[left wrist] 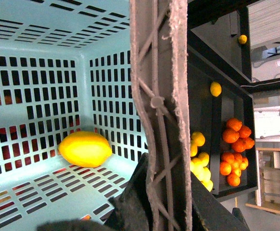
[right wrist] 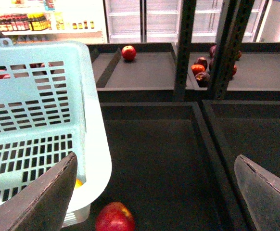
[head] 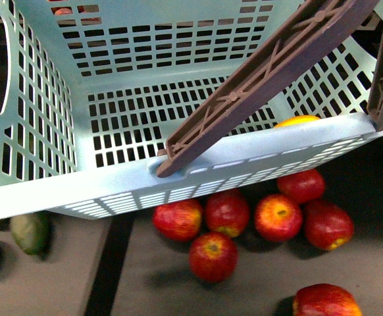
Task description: Pick lemon and mango into basket
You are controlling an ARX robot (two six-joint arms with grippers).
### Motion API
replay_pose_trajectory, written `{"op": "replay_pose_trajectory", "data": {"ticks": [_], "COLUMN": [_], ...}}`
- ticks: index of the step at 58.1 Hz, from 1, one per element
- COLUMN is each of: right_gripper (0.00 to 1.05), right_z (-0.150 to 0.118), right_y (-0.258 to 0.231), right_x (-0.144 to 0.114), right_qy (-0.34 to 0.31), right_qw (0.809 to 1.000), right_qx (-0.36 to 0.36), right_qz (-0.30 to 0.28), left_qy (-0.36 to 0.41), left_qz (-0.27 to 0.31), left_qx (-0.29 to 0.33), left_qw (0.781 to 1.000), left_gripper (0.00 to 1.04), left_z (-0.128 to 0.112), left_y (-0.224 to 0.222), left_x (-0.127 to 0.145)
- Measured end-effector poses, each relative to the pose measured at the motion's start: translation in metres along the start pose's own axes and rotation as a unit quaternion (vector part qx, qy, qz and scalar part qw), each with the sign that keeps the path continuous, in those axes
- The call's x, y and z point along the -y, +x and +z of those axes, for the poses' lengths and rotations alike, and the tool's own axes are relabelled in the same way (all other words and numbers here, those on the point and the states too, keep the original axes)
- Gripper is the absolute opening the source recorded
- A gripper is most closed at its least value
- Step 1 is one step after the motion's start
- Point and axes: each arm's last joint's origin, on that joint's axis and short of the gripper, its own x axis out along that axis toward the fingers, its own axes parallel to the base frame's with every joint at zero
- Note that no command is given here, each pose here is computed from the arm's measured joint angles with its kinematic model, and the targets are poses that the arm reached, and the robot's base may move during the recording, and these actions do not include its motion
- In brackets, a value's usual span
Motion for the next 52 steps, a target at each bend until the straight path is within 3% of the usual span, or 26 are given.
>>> {"op": "replay_pose_trajectory", "data": {"ticks": [52], "right_gripper": [0.96], "right_z": [-0.0005], "right_y": [-0.0002], "right_x": [-0.0001], "right_qy": [0.000], "right_qw": [1.000], "right_qx": [-0.001], "right_qz": [0.002], "left_qy": [0.002], "left_qz": [0.002], "left_qx": [0.002], "left_qw": [1.000], "left_gripper": [0.07], "left_z": [0.0002], "left_y": [0.0001], "left_x": [-0.0002]}}
